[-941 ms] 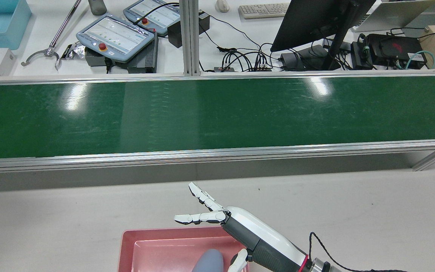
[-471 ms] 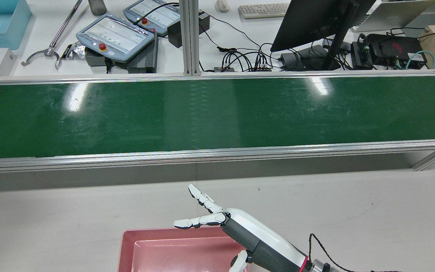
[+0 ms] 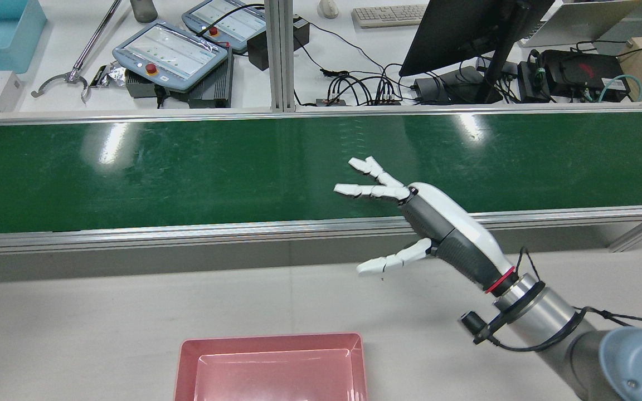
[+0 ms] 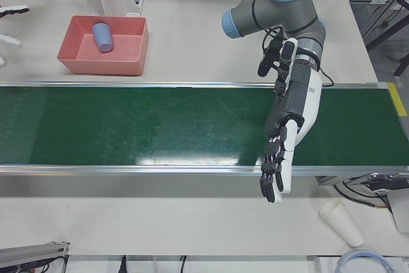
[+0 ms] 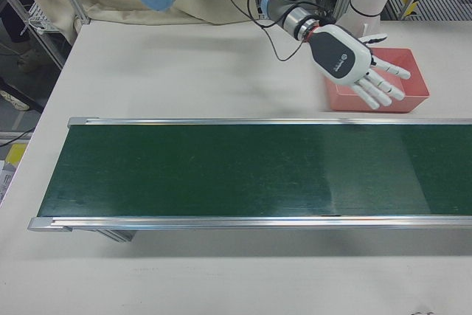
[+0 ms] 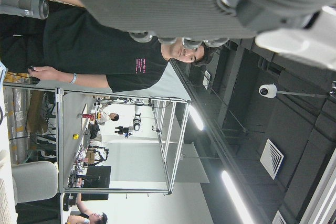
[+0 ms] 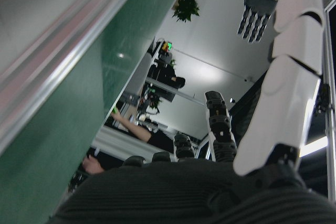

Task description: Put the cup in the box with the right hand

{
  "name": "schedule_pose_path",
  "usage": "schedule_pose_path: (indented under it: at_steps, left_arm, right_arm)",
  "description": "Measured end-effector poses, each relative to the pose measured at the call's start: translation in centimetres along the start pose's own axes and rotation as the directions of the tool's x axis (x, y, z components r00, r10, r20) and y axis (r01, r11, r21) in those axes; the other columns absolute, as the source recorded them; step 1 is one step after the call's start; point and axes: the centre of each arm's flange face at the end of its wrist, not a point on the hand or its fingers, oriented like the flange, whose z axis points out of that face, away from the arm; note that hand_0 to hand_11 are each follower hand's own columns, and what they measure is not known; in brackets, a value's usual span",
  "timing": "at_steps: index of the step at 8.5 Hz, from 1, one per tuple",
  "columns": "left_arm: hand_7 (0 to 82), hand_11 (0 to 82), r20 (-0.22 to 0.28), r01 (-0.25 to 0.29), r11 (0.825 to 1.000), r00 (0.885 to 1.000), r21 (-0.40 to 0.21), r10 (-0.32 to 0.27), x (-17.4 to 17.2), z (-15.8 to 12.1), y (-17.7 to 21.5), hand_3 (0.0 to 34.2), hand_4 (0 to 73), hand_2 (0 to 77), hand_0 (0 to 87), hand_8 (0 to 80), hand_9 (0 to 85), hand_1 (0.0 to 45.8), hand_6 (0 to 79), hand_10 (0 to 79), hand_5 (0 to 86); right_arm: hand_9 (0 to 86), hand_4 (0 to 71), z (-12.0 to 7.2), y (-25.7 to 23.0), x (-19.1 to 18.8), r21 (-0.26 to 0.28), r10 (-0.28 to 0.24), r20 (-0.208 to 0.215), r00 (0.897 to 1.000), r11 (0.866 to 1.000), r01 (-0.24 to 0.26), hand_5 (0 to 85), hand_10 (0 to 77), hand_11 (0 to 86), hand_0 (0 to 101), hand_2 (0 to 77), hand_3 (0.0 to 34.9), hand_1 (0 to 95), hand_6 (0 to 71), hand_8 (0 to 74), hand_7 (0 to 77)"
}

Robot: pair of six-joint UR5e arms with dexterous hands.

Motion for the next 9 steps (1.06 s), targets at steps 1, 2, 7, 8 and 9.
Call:
schedule_pose_path:
  at_steps: [1, 2, 7, 8, 9]
  left_arm:
    - [0.0, 0.0, 0.000, 0.000, 1.000, 1.000, 0.000, 0.000, 0.0, 0.0, 0.0, 0.0, 1.1, 0.0, 0.0, 0.0, 0.0, 0.5, 0.0, 0.0, 0.0]
    - [0.0, 0.0, 0.000, 0.000, 1.000, 1.000, 0.000, 0.000, 0.0, 0.0, 0.0, 0.0, 1.1, 0.0, 0.0, 0.0, 0.0, 0.5, 0.0, 0.0, 0.5]
    - [0.0, 0.0, 0.001, 0.000, 1.000, 1.000, -0.002, 0.000, 0.0, 0.0, 0.2, 0.0, 1.1, 0.0, 0.0, 0.0, 0.0, 0.5, 0.0, 0.0, 0.5]
    - [0.0, 0.0, 0.000, 0.000, 1.000, 1.000, -0.002, 0.000, 0.0, 0.0, 0.1, 0.0, 1.1, 0.0, 0.0, 0.0, 0.0, 0.5, 0.0, 0.0, 0.0]
    - [0.0, 0.0, 0.000, 0.000, 1.000, 1.000, -0.002, 0.000, 0.0, 0.0, 0.1, 0.0, 1.1, 0.0, 0.0, 0.0, 0.0, 0.5, 0.0, 0.0, 0.5]
  right_arm:
    - [0.5, 8.2, 0.7, -5.3, -3.7, 0.080, -0.041, 0.058, 0.997, 0.996, 0.036, 3.8, 0.0, 0.5, 49, 10.4, 0.0, 18.0, 3.3, 0.0, 12.0]
    - [0.5, 10.9, 1.1, -11.7, -7.0, 0.169, -0.076, 0.092, 0.993, 0.984, 0.060, 3.8, 0.0, 0.5, 51, 1.1, 0.0, 19.1, 3.3, 0.0, 13.6]
    - [0.5, 9.3, -3.5, -35.8, -16.8, 0.520, -0.196, 0.121, 0.973, 0.847, 0.106, 3.8, 0.0, 0.5, 51, 1.1, 0.0, 15.3, 3.3, 0.5, 10.4]
    - [0.5, 10.9, -3.3, -37.8, -16.3, 0.506, -0.189, 0.132, 0.973, 0.857, 0.098, 3.8, 0.0, 0.5, 52, 1.1, 0.0, 14.2, 3.3, 0.5, 11.4]
    - [0.5, 7.6, -2.6, -38.6, -15.9, 0.470, -0.173, 0.142, 0.975, 0.878, 0.087, 3.8, 0.0, 0.5, 52, 1.1, 0.0, 15.8, 3.3, 0.5, 9.8]
